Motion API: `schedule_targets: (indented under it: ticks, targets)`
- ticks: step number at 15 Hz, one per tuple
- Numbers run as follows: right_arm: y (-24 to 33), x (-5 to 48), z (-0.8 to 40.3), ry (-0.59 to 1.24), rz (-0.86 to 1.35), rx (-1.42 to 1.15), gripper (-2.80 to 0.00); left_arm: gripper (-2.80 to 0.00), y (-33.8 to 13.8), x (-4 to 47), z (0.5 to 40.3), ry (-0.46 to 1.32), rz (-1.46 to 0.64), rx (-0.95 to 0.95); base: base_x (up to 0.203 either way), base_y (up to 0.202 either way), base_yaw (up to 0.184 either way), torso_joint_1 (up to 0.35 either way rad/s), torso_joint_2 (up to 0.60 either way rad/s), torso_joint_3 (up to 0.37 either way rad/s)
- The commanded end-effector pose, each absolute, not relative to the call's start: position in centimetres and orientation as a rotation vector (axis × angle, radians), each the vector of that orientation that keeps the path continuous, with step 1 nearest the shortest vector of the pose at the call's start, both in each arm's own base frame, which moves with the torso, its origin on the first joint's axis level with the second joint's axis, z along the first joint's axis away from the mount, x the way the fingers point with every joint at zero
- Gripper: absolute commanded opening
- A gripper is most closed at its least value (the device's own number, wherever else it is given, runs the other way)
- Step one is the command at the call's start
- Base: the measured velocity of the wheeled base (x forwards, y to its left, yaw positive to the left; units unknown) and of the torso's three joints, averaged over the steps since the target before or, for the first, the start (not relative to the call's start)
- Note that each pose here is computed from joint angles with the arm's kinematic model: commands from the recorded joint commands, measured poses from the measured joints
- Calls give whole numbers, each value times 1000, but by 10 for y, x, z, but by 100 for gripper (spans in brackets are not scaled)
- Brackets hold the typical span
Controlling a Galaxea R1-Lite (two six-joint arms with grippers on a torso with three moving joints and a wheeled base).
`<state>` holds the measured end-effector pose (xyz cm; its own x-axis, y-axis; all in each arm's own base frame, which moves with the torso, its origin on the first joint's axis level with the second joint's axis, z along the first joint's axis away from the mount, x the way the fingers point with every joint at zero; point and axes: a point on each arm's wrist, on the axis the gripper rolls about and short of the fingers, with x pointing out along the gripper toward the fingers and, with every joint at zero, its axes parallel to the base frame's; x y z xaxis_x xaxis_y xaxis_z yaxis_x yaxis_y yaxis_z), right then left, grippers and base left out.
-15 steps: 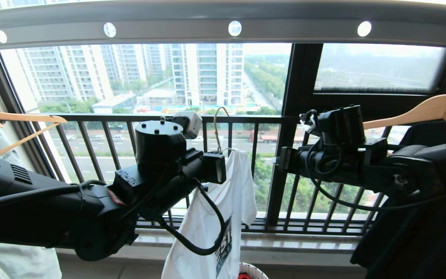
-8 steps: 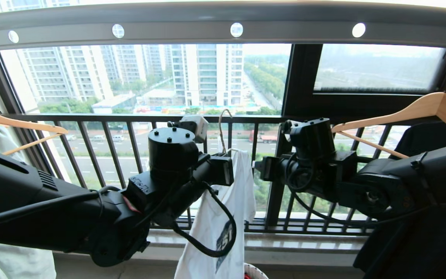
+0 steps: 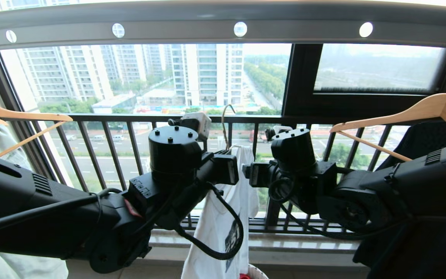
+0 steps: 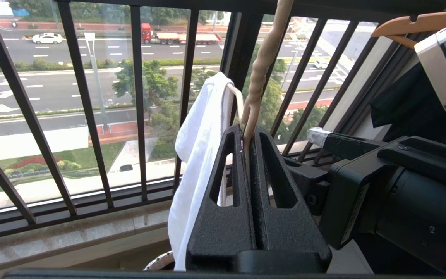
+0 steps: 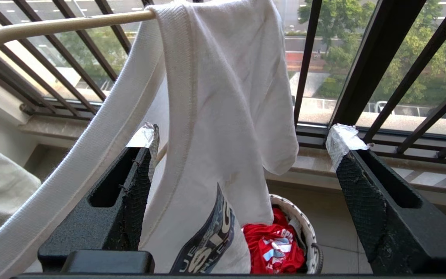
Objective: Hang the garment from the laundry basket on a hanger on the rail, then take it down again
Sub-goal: Take the clothes off the clothes rack
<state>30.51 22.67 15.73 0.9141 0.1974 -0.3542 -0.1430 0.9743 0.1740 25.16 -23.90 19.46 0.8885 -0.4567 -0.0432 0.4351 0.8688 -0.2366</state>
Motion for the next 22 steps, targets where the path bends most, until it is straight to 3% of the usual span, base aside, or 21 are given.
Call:
schedule_targets:
  ticks: [1,19,20,22]
  targets:
    - [234,305,153,368,185,150,0,-280,-238,251,198,89,-467,-232,0,0,0,0,0,0]
    - [221,337,139,289,78,127,0,-280,-235,243,208,66,-482,-250,0,0,0,0,0,0]
    - [219,338,139,288,74,127,-280,-280,-235,243,208,66,-483,-249,0,0,0,0,0,0]
    - [217,340,140,279,69,134,-280,-280,-236,243,207,68,-483,-247,0,0,0,0,0,0]
